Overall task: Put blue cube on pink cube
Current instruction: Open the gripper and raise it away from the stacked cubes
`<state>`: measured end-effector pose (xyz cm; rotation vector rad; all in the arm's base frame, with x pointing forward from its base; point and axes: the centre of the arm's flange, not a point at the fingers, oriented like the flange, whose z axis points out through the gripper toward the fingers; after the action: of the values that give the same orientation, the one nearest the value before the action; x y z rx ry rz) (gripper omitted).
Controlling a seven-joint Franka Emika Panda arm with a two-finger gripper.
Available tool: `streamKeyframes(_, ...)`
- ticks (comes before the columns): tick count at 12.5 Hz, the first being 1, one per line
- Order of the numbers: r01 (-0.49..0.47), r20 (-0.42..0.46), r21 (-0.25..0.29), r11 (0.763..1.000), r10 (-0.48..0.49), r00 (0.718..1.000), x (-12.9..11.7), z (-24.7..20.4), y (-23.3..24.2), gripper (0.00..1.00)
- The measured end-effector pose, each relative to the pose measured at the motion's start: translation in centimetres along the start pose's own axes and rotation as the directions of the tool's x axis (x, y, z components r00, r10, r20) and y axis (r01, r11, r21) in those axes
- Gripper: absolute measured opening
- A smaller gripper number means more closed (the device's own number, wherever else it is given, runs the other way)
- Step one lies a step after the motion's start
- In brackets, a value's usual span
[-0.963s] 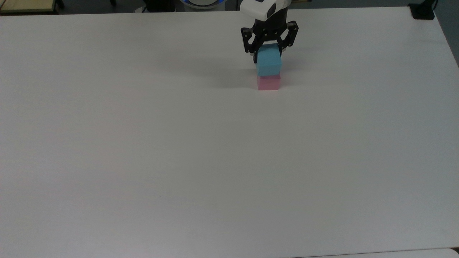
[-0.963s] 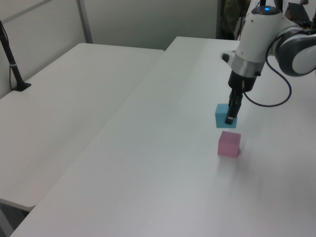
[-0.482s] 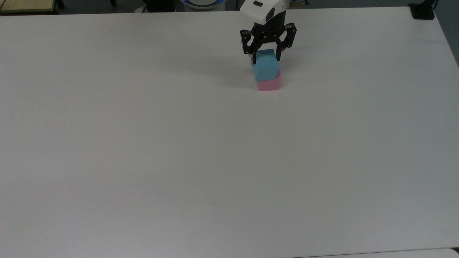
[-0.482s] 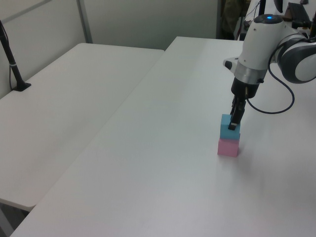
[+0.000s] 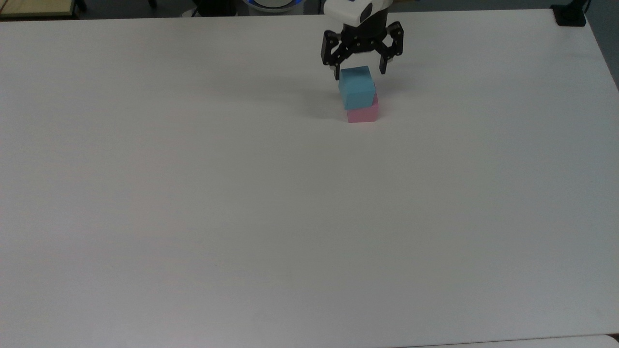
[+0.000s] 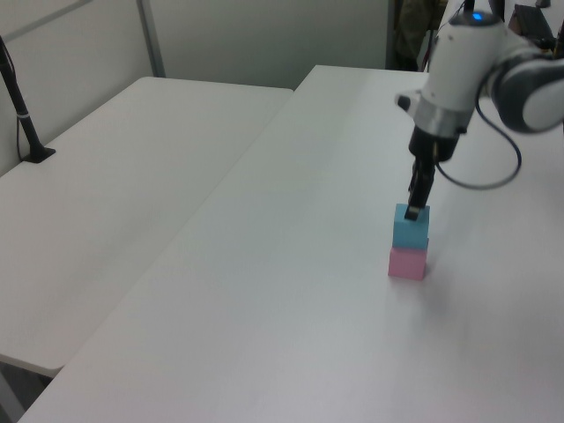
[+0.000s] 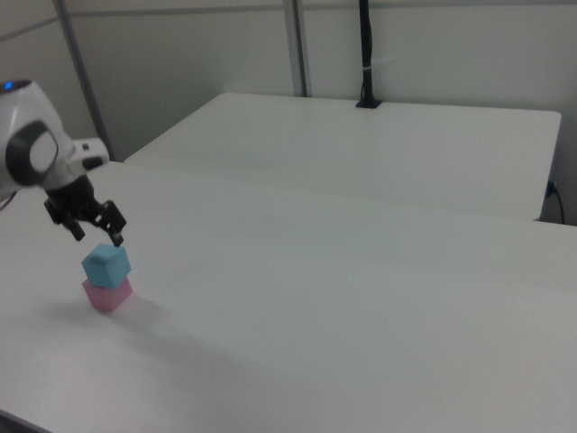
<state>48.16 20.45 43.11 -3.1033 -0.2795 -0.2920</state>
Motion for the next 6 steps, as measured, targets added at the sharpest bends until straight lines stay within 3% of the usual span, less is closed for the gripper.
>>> streamKeyframes(3, -0.108, 0.123, -0.064, 0.992, 0.116, 0.986, 4.2, -9.7, 4.9, 1.00)
streamKeyframes(6, -0.173, 0.130, -0.065, 0.983, 0.181, 0.975, 6.5, -15.5, 12.1, 1.00)
